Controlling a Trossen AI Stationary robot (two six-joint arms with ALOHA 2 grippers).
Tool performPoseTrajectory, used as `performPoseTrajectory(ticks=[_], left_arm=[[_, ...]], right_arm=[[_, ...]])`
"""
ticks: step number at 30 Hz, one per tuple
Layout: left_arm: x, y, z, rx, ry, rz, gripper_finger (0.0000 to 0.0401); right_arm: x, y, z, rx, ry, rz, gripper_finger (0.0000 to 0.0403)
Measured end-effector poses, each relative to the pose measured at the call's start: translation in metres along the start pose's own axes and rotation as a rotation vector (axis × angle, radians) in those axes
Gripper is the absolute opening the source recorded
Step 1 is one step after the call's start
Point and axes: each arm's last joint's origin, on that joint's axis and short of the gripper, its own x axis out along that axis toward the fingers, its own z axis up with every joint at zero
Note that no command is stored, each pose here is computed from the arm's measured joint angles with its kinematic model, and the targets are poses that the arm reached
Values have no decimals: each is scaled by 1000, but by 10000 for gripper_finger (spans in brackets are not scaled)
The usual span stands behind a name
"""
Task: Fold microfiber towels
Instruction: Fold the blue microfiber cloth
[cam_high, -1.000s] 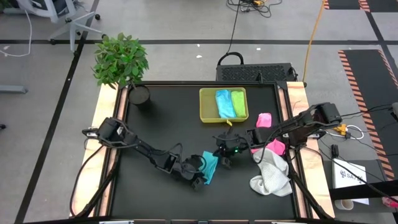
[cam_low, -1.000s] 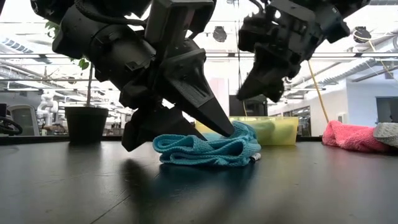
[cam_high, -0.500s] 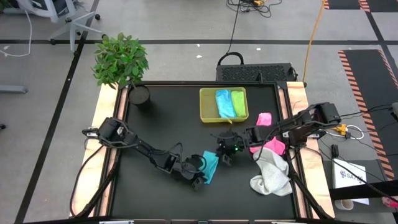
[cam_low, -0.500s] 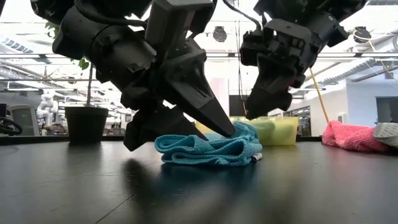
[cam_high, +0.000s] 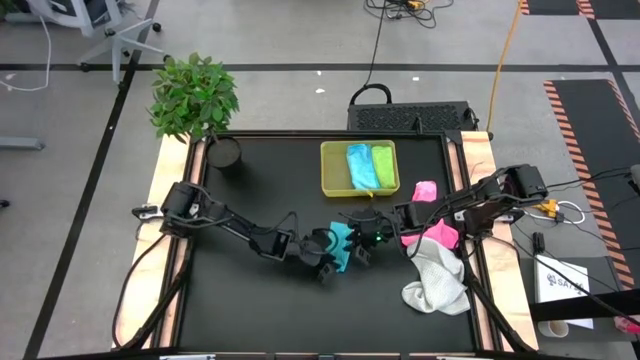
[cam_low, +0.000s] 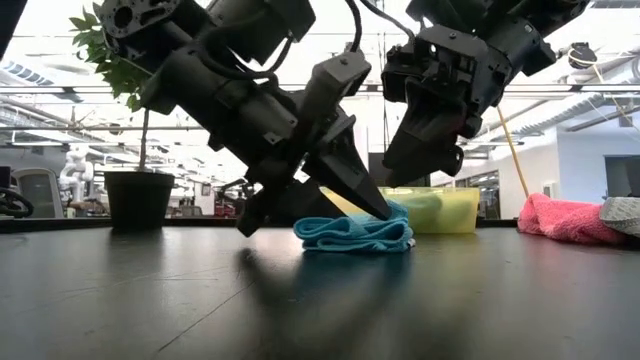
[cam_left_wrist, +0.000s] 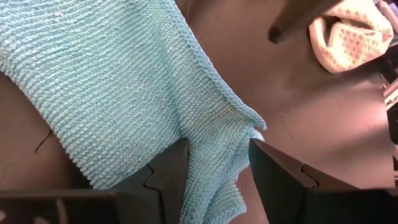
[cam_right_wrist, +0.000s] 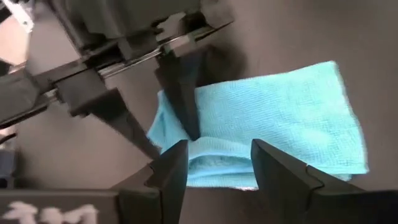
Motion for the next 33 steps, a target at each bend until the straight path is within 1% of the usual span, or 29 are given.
performPoseTrajectory(ticks=[5,10,13,16,18,21,28,33], left_arm=[[1,-1,3,-18,-23,-25,177],[1,-2,4,-39,-31,-36,177],[1,-2,4,-42,-32,-38,177],[1,-2,4,-47,-32,-43,177],[0,-3,4,-46,-27,-47,177],[0,-3,4,-45,-26,-49,177],[0,-3,4,-42,-26,-49,177],[0,-3,4,-39,-23,-44,177]], right_arm=[[4,-2,2,-17,-54,-46,166],[24,-5,1,32,-80,-24,166],[37,-10,-8,63,-6,-4,166],[44,-11,-16,93,83,48,166],[44,-11,-17,98,111,77,166],[39,-11,-14,87,113,87,166],[10,-5,7,98,15,137,166],[8,-7,-1,100,87,89,166]])
